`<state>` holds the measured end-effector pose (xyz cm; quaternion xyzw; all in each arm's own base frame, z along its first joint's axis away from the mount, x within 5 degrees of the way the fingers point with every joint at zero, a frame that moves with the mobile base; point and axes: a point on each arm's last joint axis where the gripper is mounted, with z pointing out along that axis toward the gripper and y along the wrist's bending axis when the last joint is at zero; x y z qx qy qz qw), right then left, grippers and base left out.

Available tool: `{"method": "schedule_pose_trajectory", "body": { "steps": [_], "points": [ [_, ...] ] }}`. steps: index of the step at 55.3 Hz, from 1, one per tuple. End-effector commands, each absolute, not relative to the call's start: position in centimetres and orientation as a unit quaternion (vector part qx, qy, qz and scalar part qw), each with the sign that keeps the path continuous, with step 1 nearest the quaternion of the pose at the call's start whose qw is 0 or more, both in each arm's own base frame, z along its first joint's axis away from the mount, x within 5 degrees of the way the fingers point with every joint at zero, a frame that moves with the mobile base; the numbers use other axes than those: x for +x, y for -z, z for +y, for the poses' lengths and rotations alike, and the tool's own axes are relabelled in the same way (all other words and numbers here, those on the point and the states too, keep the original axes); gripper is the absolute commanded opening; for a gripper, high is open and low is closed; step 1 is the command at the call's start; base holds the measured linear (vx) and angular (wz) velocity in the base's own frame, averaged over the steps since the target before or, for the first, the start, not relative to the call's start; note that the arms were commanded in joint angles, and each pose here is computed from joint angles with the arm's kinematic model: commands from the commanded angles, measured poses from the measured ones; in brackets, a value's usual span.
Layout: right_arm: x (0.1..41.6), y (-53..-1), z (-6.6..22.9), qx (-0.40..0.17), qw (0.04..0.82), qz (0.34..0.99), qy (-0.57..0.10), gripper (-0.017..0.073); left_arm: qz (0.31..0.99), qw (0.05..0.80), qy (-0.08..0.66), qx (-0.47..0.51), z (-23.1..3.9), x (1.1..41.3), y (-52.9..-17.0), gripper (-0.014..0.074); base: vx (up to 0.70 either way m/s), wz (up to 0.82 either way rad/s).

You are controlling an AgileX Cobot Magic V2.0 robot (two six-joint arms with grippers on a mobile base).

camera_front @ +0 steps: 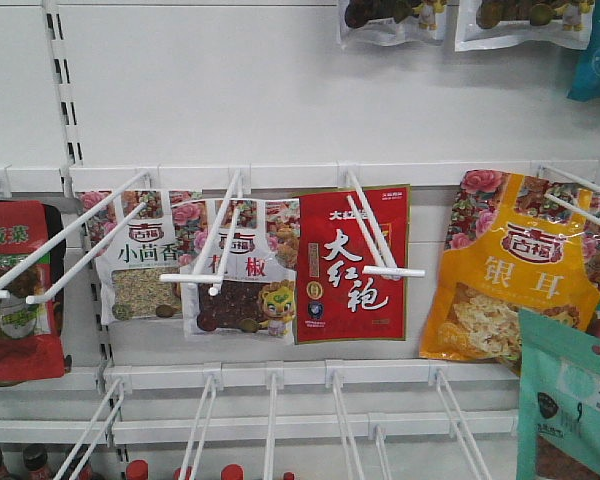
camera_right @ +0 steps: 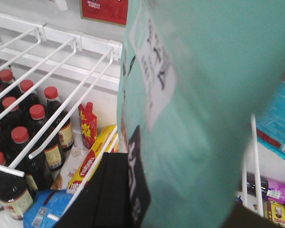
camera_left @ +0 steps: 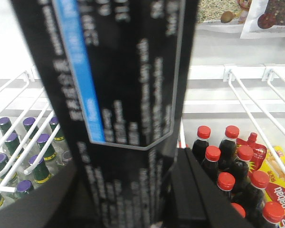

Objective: Pick snacks and fruit into basket
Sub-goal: 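Drive the base away from the shelf holding the box and bag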

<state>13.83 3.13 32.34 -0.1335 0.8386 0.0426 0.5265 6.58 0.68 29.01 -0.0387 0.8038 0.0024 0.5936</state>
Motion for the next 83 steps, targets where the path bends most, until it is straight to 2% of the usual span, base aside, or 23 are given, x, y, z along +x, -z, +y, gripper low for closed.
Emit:
{"method": "schedule_pose_trajectory", "body": {
  "steps": [1, 83],
  "points": [
    [13.99, -34.46, 3.05, -0.118, 0.593, 0.796, -0.045, -0.0008, 0.768, 0.64, 0.003, -0.027, 0.52, 6.66, -30.93, 0.0001, 0.0, 0.0],
    [13.89, -34.16, 3.06, -0.119, 0.579, 0.805, -0.046, -0.0008, 0.768, 0.64, 0.003, -0.027, 0.52, 6.66, -30.93, 0.0001, -0.02, 0.01]
  ]
}}
